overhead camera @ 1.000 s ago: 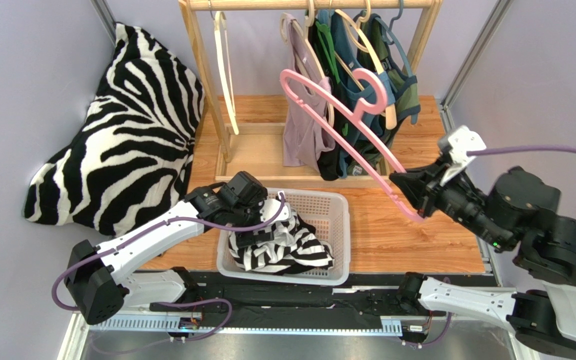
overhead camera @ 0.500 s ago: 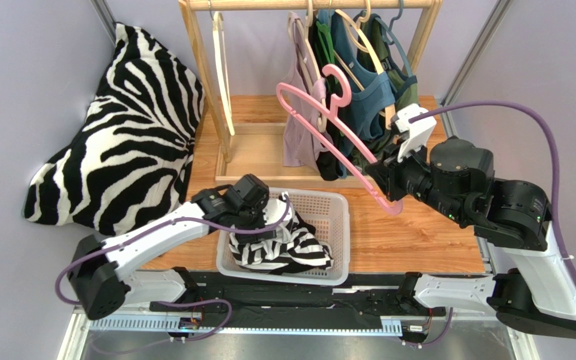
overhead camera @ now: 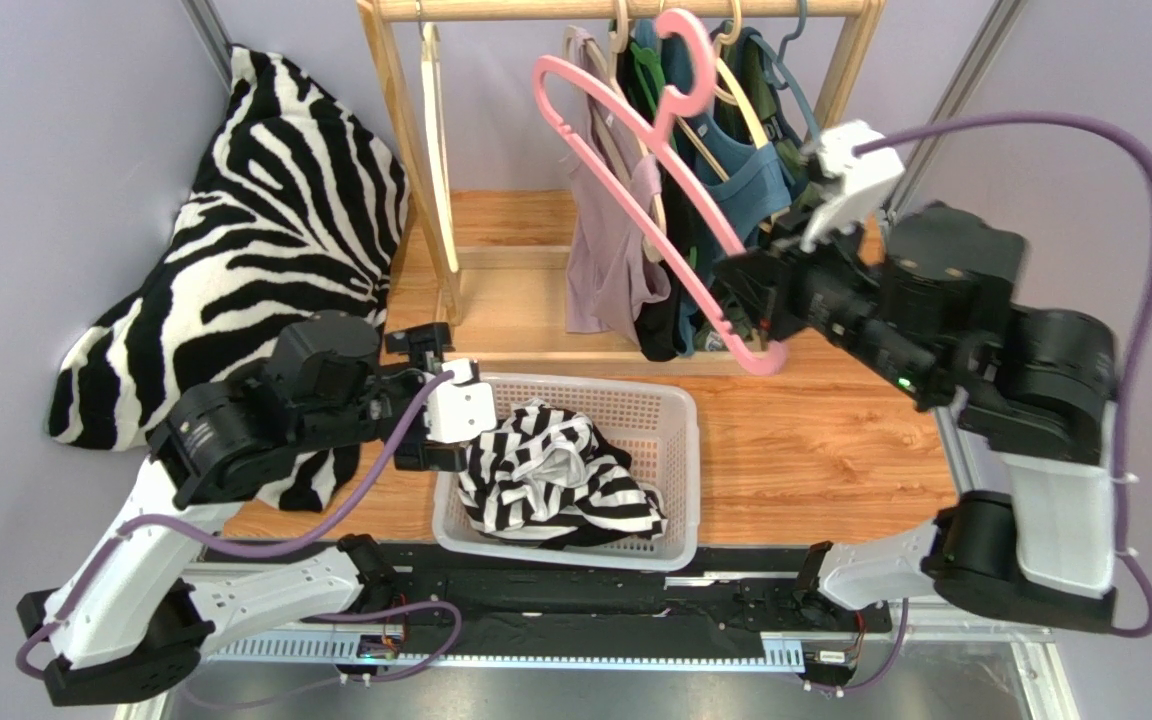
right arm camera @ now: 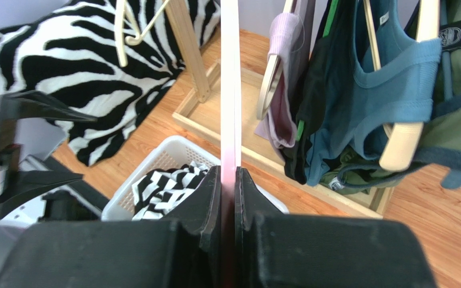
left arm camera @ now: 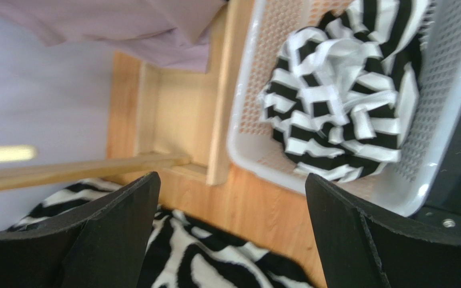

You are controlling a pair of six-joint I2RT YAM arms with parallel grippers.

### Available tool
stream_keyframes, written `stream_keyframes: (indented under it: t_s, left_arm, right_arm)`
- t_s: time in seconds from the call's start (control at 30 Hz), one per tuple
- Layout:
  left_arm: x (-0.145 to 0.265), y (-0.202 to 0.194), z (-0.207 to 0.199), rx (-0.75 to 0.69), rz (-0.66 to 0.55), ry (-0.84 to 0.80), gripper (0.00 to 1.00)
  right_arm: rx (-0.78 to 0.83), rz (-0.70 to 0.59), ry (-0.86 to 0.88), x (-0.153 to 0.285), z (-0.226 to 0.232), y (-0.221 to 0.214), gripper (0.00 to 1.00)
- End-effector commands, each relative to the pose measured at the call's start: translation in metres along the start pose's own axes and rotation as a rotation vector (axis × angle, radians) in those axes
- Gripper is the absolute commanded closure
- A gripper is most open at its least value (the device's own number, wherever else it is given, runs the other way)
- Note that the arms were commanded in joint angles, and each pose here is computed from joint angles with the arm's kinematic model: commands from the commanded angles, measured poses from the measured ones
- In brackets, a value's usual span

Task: Remove the tank top from the hanger
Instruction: Place the hanger at the clothesline.

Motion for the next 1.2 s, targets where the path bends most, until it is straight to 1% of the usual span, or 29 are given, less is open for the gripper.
stream_keyframes:
  t_s: [0.0, 0.03, 0.07, 0.1, 0.13, 0.23, 0.3, 0.33, 0.4, 0.6, 0.7, 0.87, 1.0, 1.17]
  left_arm:
    - [0.04, -0.008, 0.012, -0.117, 0.089, 0.209, 0.01]
    - [0.054, -0.008, 0.018, -0.169, 0.073, 0.311, 0.01]
    - [0.063, -0.011, 0.021, -0.188, 0.101, 0.382, 0.01]
    - [0.072, -0.01, 0.022, -0.196, 0.092, 0.439, 0.01]
    - [0.088, -0.008, 0.025, -0.198, 0.049, 0.539, 0.01]
    - [0.114, -0.004, 0.031, -0.164, 0.027, 0.667, 0.01]
    - [0.125, -0.003, 0.036, -0.125, 0.038, 0.743, 0.01]
    - [0.131, -0.002, 0.038, -0.105, 0.014, 0.789, 0.01]
    - [0.133, -0.001, 0.037, -0.1, -0.007, 0.791, 0.01]
    - [0.135, -0.001, 0.033, -0.05, -0.031, 0.776, 0.01]
    - [0.137, -0.001, 0.03, -0.018, -0.058, 0.774, 0.01]
    - [0.138, -0.002, 0.022, 0.027, -0.106, 0.756, 0.01]
    - [0.138, -0.003, 0.017, 0.08, -0.128, 0.746, 0.01]
    - [0.134, -0.003, 0.014, 0.093, -0.139, 0.728, 0.01]
  right_arm:
    - [0.003, -0.046, -0.095, -0.047, 0.023, 0.009, 1.0]
    - [-0.004, -0.054, -0.105, -0.053, 0.025, 0.01, 1.0]
    - [-0.01, -0.065, -0.114, -0.058, 0.028, 0.011, 1.0]
    - [-0.019, -0.076, -0.132, -0.071, 0.033, 0.011, 1.0]
    - [-0.025, -0.081, -0.14, -0.077, 0.035, 0.01, 1.0]
    - [-0.043, -0.092, -0.195, -0.105, 0.045, 0.005, 1.0]
    - [-0.051, -0.103, -0.256, -0.126, 0.054, -0.001, 1.0]
    - [-0.054, -0.108, -0.271, -0.134, 0.059, -0.004, 1.0]
    - [-0.046, -0.135, -0.295, -0.153, 0.072, -0.009, 1.0]
    - [-0.058, -0.246, -0.283, -0.177, 0.087, 0.008, 1.0]
    - [-0.065, -0.25, -0.262, -0.194, 0.087, 0.006, 1.0]
    - [-0.041, -0.23, -0.295, -0.226, 0.078, -0.002, 1.0]
    - [-0.048, -0.237, -0.284, -0.241, 0.074, -0.002, 1.0]
    - [-0.064, -0.243, -0.269, -0.258, 0.067, -0.002, 1.0]
Point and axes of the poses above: each gripper's point midway between its finger pads, its own x axis back along the fingers, its own z axis along the line the jaws close on, y = z × x, the point moved 10 cm from there along x, back along the fingers, and after that the axes turned 7 degrees about -x, right-handed, at the moved point
